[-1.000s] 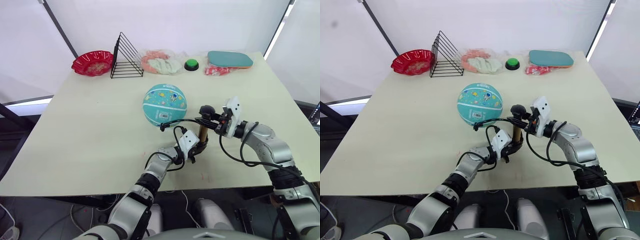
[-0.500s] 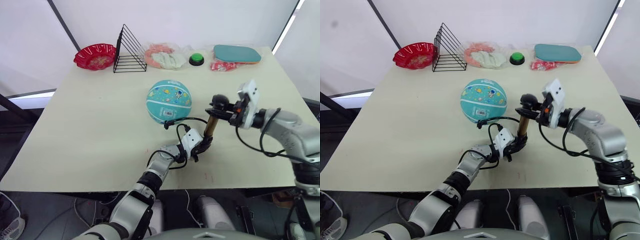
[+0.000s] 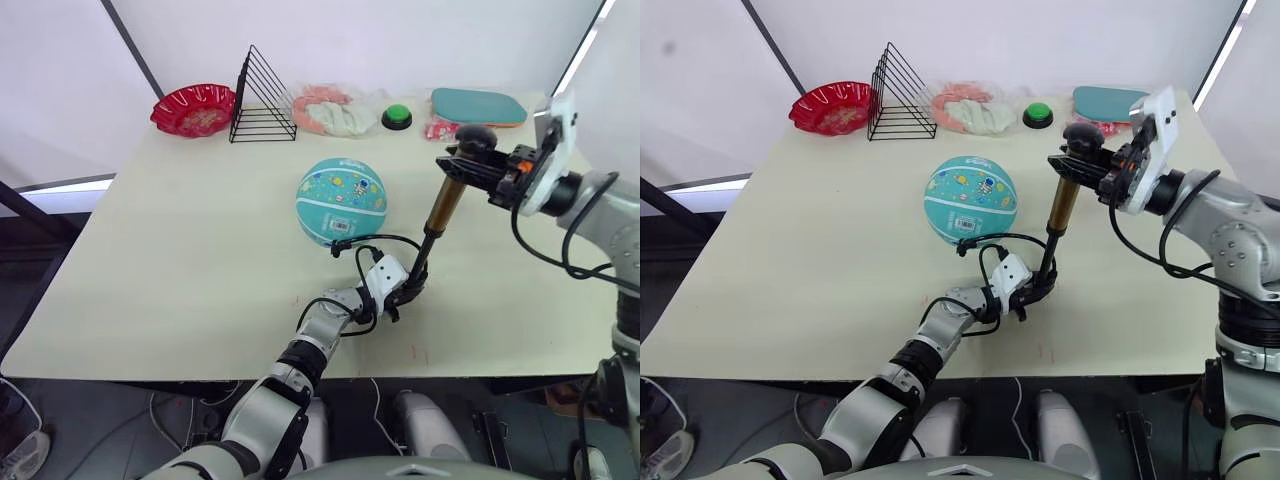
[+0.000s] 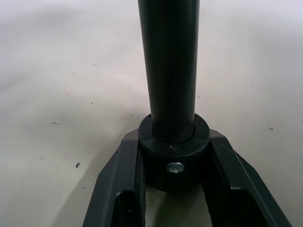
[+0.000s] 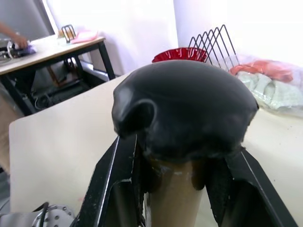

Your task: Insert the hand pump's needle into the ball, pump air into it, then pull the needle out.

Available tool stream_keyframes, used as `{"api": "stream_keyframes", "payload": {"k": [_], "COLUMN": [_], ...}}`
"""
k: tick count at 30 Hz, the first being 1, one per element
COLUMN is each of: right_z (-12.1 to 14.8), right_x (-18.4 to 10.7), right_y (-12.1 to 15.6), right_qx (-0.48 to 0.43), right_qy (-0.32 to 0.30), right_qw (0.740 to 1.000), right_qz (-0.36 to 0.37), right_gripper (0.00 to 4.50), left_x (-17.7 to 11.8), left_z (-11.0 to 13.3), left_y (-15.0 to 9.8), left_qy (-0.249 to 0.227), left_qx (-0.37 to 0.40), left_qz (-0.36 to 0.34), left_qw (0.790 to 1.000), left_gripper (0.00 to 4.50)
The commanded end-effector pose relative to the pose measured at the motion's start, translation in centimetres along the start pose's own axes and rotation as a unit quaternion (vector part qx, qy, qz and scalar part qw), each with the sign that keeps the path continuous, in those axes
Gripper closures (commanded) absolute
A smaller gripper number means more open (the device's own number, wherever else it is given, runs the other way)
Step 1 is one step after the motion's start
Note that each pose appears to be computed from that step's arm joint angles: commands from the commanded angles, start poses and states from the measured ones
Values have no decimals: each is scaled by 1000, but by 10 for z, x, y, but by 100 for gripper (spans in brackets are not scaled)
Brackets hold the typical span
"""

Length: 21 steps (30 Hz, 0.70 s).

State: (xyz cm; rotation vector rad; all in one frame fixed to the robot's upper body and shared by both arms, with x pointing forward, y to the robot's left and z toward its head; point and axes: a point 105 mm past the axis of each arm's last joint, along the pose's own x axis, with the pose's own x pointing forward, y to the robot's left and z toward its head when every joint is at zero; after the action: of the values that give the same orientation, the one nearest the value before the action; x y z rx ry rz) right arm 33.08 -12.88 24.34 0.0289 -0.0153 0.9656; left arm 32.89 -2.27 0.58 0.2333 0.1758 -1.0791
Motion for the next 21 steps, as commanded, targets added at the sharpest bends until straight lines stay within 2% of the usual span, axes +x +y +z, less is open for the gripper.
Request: {"api": "stream_keyframes", "payload": {"k": [1,12,16,20,21], "right_z": [-60,-191,-202,-199,-191], "right_x": [6,8,8,9,10], "right_y": [-6,16,18,17,15], "right_qx": [26,74,66,58,50], "right_qy": [77,177,186,182,174], "right_qw": [996,981,980,981,983], "right_qz": [-23,-33,-29,-27,-28], "right_gripper": [339,339,339,339,339], "left_x": [-12,-17,-18,-18,-18], "left_z": [-41,-43,-44,-44,-44], "left_y": [-8,-5,-6,-6,-6], "left_qy": [64,65,66,66,66], "left_qx": [-34,-35,-35,-34,-34], "left_qz": [-3,7,7,6,5], "left_qw": [997,997,997,997,997], "left_gripper": [345,345,345,345,345]}}
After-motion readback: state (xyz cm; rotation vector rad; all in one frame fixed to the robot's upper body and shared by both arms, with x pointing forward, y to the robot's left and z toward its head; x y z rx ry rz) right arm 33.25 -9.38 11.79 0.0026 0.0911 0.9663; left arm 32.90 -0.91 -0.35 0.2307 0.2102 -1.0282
